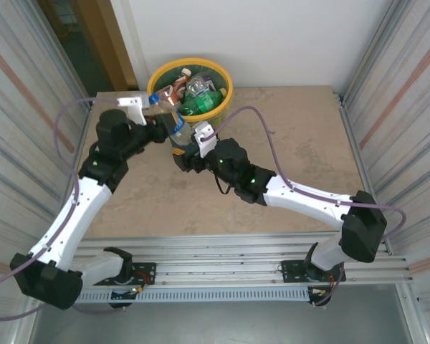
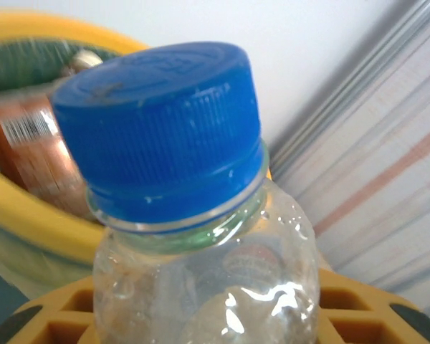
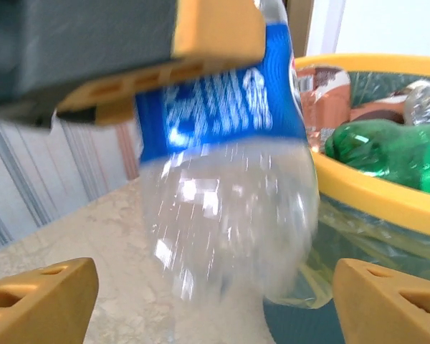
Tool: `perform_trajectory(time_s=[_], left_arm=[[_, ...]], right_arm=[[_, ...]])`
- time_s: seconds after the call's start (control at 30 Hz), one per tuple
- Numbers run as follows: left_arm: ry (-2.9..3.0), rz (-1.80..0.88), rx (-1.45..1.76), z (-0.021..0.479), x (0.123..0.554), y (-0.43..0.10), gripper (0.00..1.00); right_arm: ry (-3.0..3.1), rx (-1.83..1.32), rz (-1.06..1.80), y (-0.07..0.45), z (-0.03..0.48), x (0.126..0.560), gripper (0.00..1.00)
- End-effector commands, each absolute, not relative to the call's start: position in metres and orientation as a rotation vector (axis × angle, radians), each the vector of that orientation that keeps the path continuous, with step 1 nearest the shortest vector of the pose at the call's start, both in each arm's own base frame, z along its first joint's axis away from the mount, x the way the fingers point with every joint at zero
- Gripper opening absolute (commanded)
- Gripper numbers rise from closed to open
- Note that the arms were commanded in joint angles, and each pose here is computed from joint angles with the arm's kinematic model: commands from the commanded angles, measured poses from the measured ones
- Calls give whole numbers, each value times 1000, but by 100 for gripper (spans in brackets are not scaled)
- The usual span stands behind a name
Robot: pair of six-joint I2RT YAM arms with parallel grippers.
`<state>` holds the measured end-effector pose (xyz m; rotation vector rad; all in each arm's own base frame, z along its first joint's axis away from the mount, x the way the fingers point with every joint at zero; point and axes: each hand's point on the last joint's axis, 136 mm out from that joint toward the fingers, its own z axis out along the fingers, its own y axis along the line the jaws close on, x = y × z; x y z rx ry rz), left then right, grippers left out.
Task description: Put the plastic bottles in the bin
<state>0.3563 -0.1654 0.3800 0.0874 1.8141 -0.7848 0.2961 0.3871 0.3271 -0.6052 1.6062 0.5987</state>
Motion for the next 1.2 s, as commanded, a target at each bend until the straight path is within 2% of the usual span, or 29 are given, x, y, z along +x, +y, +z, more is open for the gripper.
perform_trajectory(time_s=[0.0,0.23,0.5,0.9,0.97,1.17], left_arm=[[1823,-654,219,397,369,-154,23],[1776,-546,384,428,414,-156,24],[1685,-628,552,452,456,-163,25],[1742,-1062,653,430,509,-174,26],[1767,-1137,636,414,520,-171,25],[1811,-1172,604,391,534,-169,24]], right_arm=[[1573,-530,556,365,353,294,90],[1597,-463,485,339,351,295,100],[1631,-410,432,317,344,294,98],[1677,-385,384,306,333,294,98],[1683,-384,379,305,331,295,98],[1691,-383,371,305,329,295,98]])
